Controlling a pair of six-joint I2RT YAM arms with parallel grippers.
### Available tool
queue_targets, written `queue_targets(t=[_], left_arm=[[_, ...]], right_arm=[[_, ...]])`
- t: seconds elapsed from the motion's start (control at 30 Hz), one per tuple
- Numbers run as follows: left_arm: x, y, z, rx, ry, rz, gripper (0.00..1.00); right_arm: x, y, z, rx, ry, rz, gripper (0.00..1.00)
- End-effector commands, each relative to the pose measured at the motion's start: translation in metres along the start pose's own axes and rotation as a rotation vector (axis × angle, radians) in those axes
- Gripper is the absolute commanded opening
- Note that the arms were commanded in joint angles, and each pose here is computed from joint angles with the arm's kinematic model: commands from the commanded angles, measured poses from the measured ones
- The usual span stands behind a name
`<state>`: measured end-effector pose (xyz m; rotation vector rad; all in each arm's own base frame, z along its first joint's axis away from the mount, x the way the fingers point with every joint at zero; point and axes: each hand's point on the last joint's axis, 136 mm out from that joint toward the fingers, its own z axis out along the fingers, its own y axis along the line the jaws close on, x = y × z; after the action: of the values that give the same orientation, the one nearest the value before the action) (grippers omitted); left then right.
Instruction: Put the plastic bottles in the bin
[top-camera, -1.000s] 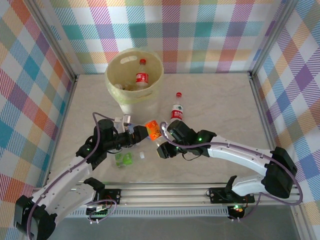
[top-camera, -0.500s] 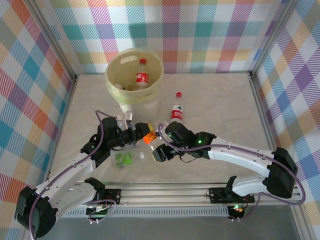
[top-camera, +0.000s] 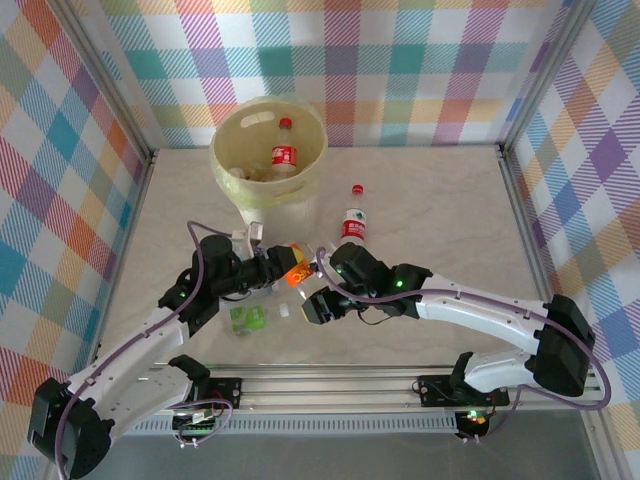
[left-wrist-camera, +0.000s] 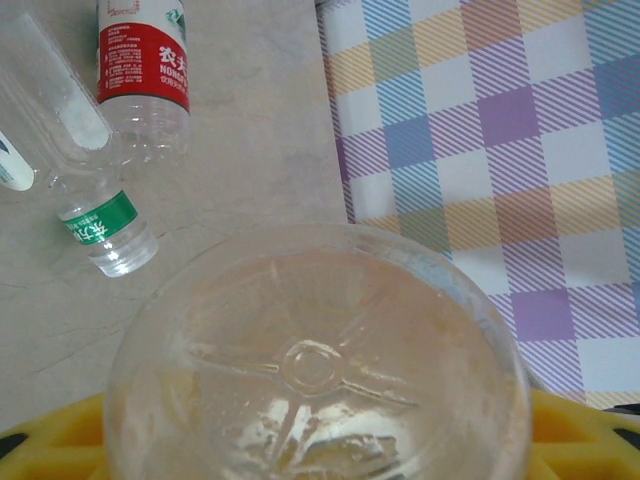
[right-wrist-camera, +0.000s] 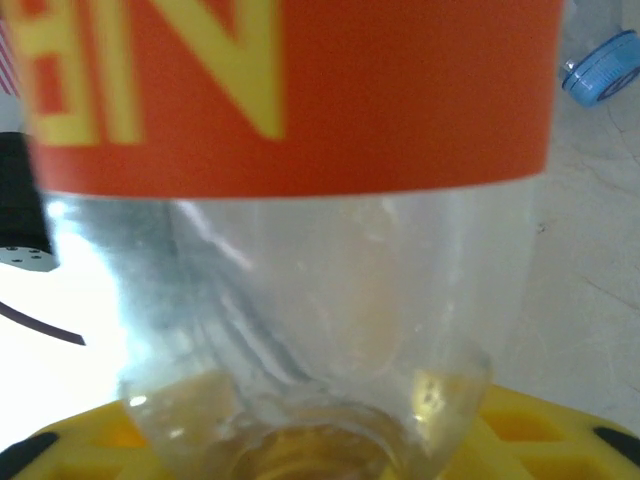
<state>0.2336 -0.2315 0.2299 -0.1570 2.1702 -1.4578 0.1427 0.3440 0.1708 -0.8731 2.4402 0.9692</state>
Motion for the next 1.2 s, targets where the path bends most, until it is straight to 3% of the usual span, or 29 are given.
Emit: queue_targets(t=[0.0,0.17,0.27,0.43,0.6,0.9,1.17], left_arm=[[-0.012,-0.029,-0.012,0.032,-0.046,0.065,0.48],[-0.025,-0.050,-0.022,-0.016,-0.053,0.134,0.48],[-0.032,-0.051,-0.027,-0.107,-0.041,0.163,0.46],[-0.060,-0.077,-0.031,-0.121,-0.057,0.227,0.46],[-0.098,-0.102,-0.036,-0.128,-0.094,0.271,0.46],[-0.187,-0.143,-0.042,-0.127,-0.232,0.326,0.48],[-0.260,-0.123,-0.018,-0.219,-0.310,0.324,0.48]], right_arm=[[-0.020,0.015,-0.005,-0.036,-0.060,-0.019,0.60],[-0.040,0.031,-0.016,-0.094,-0.133,-0.034,0.78],[-0.045,0.038,-0.025,-0.103,-0.151,-0.055,0.83],[-0.048,0.032,-0.043,-0.059,-0.198,-0.069,0.90],[-0.045,0.019,-0.054,0.006,-0.236,-0.057,0.93],[-0.041,-0.025,-0.075,0.247,-0.291,0.004,0.93],[-0.033,-0.034,-0.083,0.283,-0.299,0.015,0.93]])
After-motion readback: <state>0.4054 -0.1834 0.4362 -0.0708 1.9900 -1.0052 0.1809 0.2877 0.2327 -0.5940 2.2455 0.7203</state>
